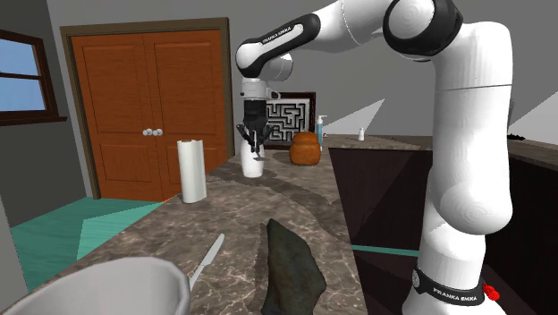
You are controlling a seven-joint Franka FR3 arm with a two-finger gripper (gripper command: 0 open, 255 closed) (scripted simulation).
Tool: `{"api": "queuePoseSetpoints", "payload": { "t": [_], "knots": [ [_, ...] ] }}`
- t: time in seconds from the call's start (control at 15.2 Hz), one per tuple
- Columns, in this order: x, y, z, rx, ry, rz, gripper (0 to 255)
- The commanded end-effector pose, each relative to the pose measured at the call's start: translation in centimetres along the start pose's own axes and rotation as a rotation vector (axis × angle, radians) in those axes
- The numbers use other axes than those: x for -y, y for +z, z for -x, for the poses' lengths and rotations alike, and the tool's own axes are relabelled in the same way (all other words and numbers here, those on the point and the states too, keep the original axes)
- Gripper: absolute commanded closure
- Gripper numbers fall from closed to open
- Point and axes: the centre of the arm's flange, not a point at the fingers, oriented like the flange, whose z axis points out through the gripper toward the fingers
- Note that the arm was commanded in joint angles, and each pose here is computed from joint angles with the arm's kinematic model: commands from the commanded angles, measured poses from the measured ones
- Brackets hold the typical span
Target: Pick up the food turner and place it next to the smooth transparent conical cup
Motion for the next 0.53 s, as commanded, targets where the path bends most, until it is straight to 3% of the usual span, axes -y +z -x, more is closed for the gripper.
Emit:
{"api": "queuePoseSetpoints", "payload": {
  "t": [0.0,0.46],
  "knots": [
    [0.1,-1.0,0.2,0.0,0.0,0.0,255],
    [0.1,-4.7,0.4,0.0,0.0,0.0,255]
  ]
}}
